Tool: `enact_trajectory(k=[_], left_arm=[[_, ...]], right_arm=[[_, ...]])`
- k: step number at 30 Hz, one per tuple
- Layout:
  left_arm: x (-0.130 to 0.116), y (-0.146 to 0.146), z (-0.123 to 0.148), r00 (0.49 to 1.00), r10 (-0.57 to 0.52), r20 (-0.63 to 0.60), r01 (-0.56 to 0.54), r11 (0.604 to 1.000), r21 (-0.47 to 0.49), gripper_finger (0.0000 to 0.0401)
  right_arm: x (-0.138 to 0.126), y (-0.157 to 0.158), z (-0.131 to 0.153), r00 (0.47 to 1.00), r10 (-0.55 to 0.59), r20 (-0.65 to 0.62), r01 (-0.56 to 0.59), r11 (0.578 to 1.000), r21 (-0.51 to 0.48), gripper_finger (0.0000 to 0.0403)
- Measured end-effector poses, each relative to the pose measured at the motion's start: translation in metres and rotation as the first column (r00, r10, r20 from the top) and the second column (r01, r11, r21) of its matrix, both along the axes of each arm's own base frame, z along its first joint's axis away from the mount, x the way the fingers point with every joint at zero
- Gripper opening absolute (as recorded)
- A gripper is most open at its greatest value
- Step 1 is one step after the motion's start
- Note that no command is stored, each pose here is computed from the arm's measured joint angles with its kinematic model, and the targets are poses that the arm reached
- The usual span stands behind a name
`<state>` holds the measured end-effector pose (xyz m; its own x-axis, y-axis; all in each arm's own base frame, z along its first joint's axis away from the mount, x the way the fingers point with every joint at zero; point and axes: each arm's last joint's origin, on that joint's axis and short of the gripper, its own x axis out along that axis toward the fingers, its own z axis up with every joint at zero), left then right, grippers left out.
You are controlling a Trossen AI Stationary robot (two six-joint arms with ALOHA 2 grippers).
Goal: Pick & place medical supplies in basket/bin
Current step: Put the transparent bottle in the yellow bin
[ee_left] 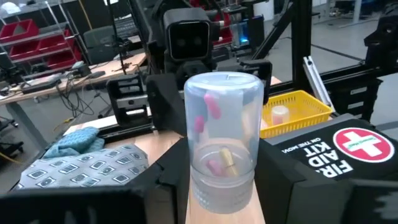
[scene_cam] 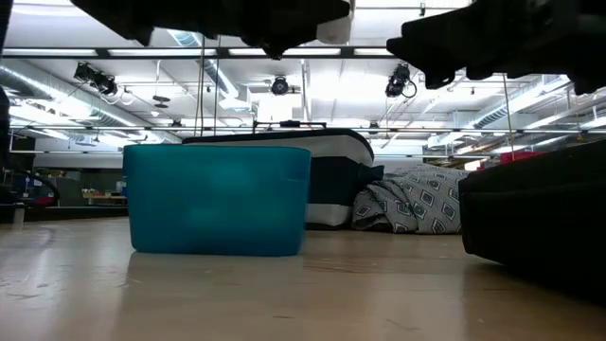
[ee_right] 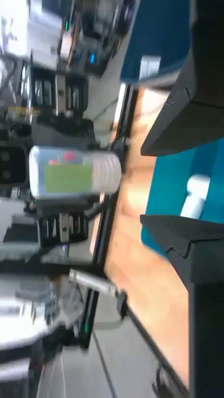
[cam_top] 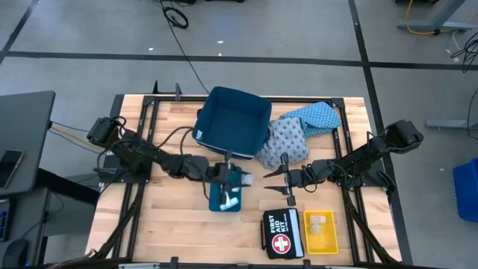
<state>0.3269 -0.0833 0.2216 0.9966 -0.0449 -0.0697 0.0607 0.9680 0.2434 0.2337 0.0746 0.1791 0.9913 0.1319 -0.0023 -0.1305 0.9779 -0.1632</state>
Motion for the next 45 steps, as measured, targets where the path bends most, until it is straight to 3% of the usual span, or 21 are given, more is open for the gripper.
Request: enact_trajectory(k=[5,11,17,26,32,45], left_arm=[[0.004,0.020,-0.002,1.000,-0.008,-0.011,0.008,1.000,0.010,0.0128],[0.007,0.040,-0.005,0.999,-0.012,-0.033,0.013,1.000,0.016,0.0128],[0.008,0.050,-0.004,0.999,-0.016,-0.032,0.017,1.000,0.025,0.0128],[0.009,0.057,-0.003,1.000,0.005,-0.020,-0.005,1.000,0.020,0.0128],[0.009,0.056,0.000,1.000,0.004,0.011,-0.004,1.000,0.014,0.0128],[0.017,0.056,-0.013,1.000,0.004,0.031,-0.003,1.000,-0.011,0.0128]], right_arm=[[0.001,-0.006,0.002,0.992,-0.126,0.027,0.126,0.992,-0.016,0.0179],[0.004,-0.017,0.004,0.987,-0.160,0.031,0.158,0.986,0.058,0.0230],[0.009,-0.024,0.009,0.983,-0.173,0.057,0.170,0.984,0.057,0.0268],[0.027,-0.028,0.032,0.983,-0.150,0.109,0.151,0.989,-0.006,0.0270],[0.034,-0.027,0.035,0.989,-0.135,0.053,0.136,0.991,-0.019,0.0270],[0.035,-0.031,0.037,0.986,-0.149,0.077,0.150,0.989,-0.012,0.0270]])
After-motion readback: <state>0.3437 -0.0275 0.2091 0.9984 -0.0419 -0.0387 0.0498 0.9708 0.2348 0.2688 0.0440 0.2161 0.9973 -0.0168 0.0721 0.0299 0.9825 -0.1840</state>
